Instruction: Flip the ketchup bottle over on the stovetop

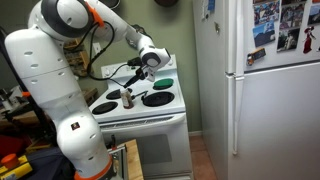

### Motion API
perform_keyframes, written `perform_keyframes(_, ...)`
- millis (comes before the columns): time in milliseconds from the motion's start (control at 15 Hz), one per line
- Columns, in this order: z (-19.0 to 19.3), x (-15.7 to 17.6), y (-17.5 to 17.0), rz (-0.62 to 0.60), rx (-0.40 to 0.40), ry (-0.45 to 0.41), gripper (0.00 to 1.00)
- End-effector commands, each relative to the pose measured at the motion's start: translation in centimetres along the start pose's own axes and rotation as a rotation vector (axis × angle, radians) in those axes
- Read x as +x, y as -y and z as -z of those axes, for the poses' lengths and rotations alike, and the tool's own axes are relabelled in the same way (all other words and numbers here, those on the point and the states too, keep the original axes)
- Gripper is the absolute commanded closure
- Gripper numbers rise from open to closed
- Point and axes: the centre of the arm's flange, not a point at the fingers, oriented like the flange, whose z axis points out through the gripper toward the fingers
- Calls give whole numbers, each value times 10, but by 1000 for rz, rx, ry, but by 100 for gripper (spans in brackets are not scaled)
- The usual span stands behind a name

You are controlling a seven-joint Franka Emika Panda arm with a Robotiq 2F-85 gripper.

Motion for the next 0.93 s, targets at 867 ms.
perform_keyframes(867, 22, -128, 15, 392, -75, -697, 0)
